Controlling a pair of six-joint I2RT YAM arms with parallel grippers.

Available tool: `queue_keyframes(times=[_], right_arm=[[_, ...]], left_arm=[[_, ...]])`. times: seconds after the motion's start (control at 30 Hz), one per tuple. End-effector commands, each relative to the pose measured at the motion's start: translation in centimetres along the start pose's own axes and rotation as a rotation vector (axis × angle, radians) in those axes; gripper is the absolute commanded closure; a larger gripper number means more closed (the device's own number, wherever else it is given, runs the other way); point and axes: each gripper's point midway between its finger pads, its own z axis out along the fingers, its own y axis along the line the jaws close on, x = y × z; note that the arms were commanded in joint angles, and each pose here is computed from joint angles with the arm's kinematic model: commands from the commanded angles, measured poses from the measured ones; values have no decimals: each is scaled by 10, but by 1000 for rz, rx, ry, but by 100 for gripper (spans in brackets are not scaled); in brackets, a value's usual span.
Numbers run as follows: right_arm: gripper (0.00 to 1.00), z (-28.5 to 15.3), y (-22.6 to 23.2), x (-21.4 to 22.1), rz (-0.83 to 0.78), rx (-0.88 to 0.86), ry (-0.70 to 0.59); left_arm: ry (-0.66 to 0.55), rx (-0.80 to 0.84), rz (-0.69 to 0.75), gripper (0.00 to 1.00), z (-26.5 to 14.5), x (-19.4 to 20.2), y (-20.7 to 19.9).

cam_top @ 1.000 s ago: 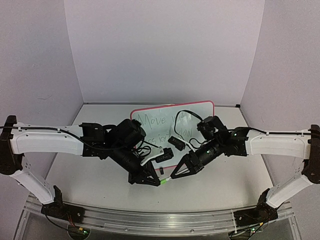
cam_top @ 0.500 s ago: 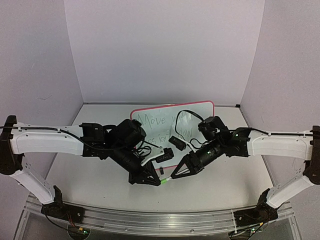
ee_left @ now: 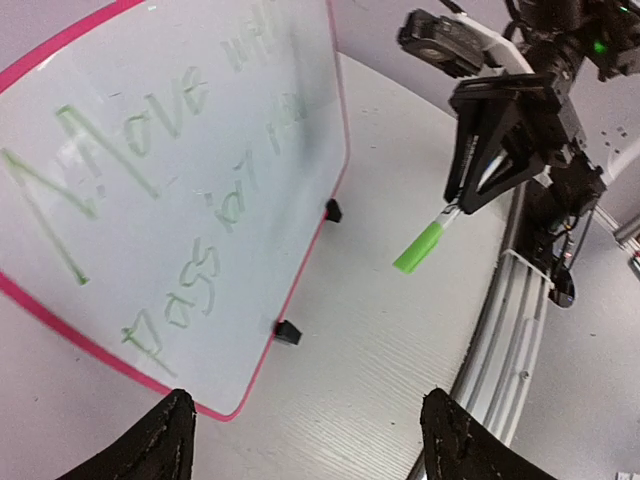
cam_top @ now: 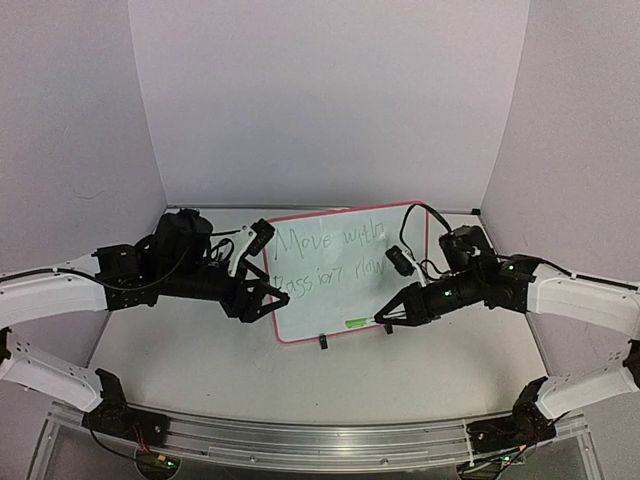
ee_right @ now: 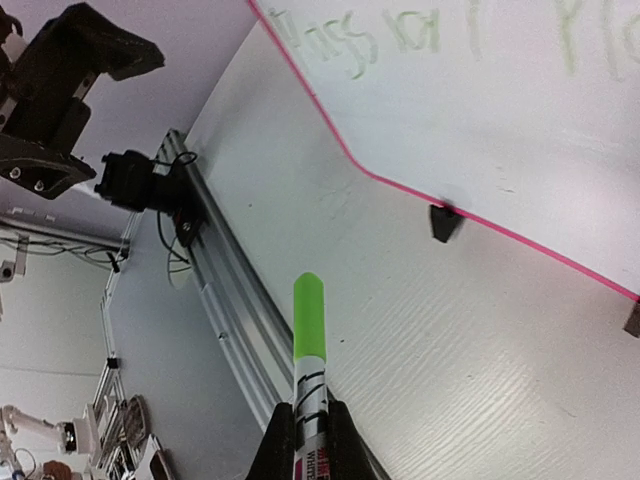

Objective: Write a sentence on the whiteboard
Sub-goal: Insert the whiteboard marker without the cap into the pen cap, then put down the whiteboard marker at the center of the board.

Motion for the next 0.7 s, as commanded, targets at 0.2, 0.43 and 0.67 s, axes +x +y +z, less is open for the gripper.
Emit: queue_keyframes(times=[0.2, 0.43, 0.67], right_arm=[[100, -2, -91, 41, 219, 224, 51], [100, -8, -143, 65, 383, 347, 95], [87, -33, -185, 79, 518, 490, 86]], left_arm=[[-100, -298, -297, 17, -34, 5, 91], [-71, -361, -383, 15, -42, 21, 117], [-75, -443, -465, 14, -49, 36, 140]])
